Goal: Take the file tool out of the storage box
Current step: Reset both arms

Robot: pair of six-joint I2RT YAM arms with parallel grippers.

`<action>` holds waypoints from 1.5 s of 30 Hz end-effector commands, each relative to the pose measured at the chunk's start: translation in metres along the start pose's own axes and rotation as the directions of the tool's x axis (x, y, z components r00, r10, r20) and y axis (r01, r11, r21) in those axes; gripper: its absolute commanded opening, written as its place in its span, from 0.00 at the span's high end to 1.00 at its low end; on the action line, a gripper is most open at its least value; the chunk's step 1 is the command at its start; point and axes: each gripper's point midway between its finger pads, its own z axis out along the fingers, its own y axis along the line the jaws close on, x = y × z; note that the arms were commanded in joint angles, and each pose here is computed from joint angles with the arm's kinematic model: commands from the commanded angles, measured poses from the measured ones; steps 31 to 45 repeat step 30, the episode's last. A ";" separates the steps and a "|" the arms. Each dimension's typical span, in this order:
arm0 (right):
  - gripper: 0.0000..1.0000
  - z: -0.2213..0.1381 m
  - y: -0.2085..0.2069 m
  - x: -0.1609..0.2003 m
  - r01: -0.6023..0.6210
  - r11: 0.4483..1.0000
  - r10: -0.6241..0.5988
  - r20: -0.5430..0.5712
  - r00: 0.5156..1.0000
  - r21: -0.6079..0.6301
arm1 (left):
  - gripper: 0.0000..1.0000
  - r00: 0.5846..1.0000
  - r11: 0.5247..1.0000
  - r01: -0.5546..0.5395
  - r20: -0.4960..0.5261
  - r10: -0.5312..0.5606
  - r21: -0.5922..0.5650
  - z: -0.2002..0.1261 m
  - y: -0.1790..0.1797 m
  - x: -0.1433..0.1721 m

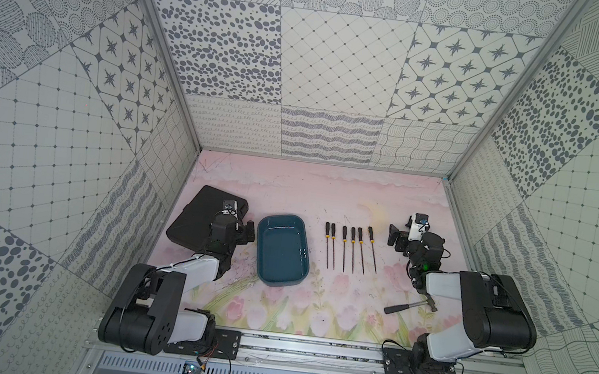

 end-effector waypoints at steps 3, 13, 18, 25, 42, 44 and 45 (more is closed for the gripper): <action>0.02 0.002 0.002 -0.010 0.012 1.000 -0.011 0.028 1.000 -0.009 | 0.01 0.985 0.983 -0.077 0.168 0.049 0.169 0.007 -0.028 -0.016; 0.02 0.002 0.001 -0.010 0.011 1.000 -0.011 0.028 1.000 -0.009 | 0.01 0.995 0.969 -0.058 0.092 0.037 0.242 0.025 -0.031 -0.011; 0.02 0.002 0.002 -0.011 0.013 1.000 -0.012 0.029 0.999 -0.009 | 0.01 0.995 0.970 -0.061 0.094 0.040 0.235 0.026 -0.030 -0.010; 0.02 0.002 0.002 -0.010 0.012 1.000 -0.012 0.028 1.000 -0.009 | 0.01 0.996 0.971 -0.055 0.086 0.036 0.233 0.026 -0.030 -0.009; 0.02 0.002 0.002 -0.010 0.012 1.000 -0.012 0.027 1.000 -0.011 | 0.01 0.996 0.971 -0.054 0.085 0.035 0.234 0.026 -0.030 -0.010; 0.02 0.002 0.002 -0.010 0.012 1.000 -0.012 0.027 1.000 -0.011 | 0.01 0.996 0.971 -0.054 0.085 0.035 0.234 0.026 -0.030 -0.010; 0.02 0.002 0.002 -0.010 0.012 1.000 -0.012 0.027 1.000 -0.011 | 0.01 0.996 0.971 -0.054 0.085 0.035 0.234 0.026 -0.030 -0.010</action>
